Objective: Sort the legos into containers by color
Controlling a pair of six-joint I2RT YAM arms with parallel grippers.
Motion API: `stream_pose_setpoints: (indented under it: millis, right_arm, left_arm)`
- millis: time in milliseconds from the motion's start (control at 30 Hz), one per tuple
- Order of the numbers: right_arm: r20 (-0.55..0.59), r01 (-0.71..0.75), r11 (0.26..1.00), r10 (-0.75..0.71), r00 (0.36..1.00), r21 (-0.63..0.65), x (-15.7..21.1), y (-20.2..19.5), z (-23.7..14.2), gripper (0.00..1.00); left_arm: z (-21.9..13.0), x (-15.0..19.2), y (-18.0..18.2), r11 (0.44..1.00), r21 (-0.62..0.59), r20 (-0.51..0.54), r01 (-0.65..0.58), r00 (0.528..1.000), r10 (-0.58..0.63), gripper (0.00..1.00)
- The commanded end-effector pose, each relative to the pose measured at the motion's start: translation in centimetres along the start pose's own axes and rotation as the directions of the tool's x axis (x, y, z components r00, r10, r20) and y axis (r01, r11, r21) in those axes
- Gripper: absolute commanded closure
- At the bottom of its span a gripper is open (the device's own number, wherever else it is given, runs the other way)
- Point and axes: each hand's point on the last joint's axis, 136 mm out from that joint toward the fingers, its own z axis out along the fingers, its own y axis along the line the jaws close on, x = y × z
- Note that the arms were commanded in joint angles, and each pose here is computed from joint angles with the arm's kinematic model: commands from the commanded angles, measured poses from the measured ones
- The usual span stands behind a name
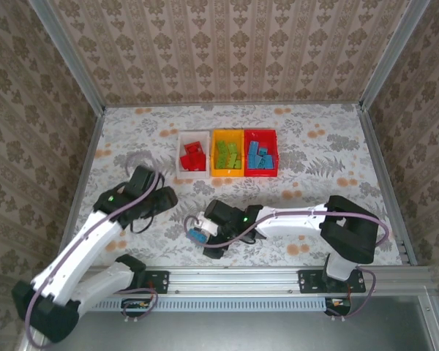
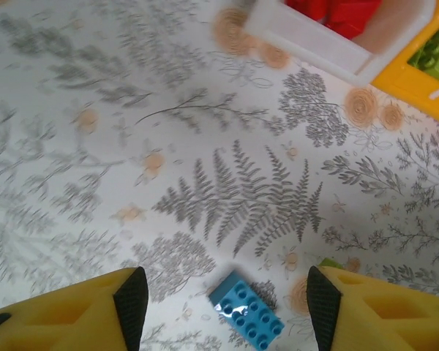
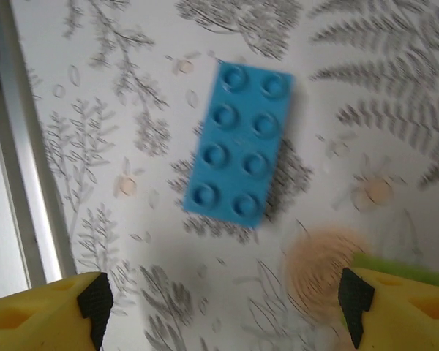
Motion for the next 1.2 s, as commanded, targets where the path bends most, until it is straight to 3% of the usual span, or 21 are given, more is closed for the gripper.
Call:
stream_pose_setpoints:
  millis: [0, 200, 467, 600, 700, 767, 900, 1033, 1167]
  right_arm:
    - [0.029, 0.05, 0.999, -0.05, 0.998, 0.008, -2.2, 0.8, 1.2, 0.16]
    - [-0.005, 0.002, 0.999, -0.002, 1.0, 0.034, -3.1, 0.6, 4.1, 0.19]
    - [-0.083, -0.036, 0.998, 0.04, 0.996, 0.055, -2.1, -0.5, 6.7, 0.29]
    - [-0.108, -0.028, 0.998, 0.033, 0.994, 0.047, -1.7, -0.6, 7.3, 0.47]
    - [-0.101, -0.028, 0.998, 0.033, 0.994, 0.047, -1.9, -0.7, 7.1, 0.72]
    - [-0.077, -0.025, 0.998, 0.03, 0.997, 0.058, -2.3, -1.0, 6.3, 0.8]
    - [0.035, -0.054, 0.992, 0.051, 0.998, 0.112, -4.3, -2.7, 2.3, 0.83]
    - [0.139, -0.162, 0.966, 0.136, 0.981, 0.2, -4.7, -6.6, -3.3, 0.84]
    - [0.239, -0.347, 0.9, 0.288, 0.927, 0.264, -2.6, -12.6, -8.5, 0.84]
  left_arm:
    - [-1.1, 1.7, 4.4, 0.986, -0.105, 0.036, 0.128, 0.992, -0.125, 0.39]
    - [-2.4, 3.2, 6.9, 0.978, -0.113, 0.049, 0.178, 0.984, -0.173, 0.39]
    - [-3.4, 3.1, 6.7, 0.983, -0.08, 0.062, 0.168, 0.985, -0.163, 0.4]
    - [-3.3, 3.0, 6.3, 0.984, -0.054, 0.064, 0.172, 0.984, -0.168, 0.42]
    - [-3.3, 2.8, 5.7, 0.986, -0.026, 0.064, 0.164, 0.985, -0.162, 0.43]
    - [-3.2, 2.6, 5.1, 0.988, -0.005, 0.065, 0.153, 0.986, -0.153, 0.43]
    - [-2.8, 2.0, 3.3, 0.992, 0.04, 0.049, 0.121, 0.991, -0.122, 0.43]
    - [-1.5, 0.9, -1.1, 0.987, 0.145, 0.009, 0.063, 0.998, -0.065, 0.43]
    - [-0.7, -1.0, -7.1, 0.964, 0.263, 0.041, -0.044, 0.999, 0.035, 0.43]
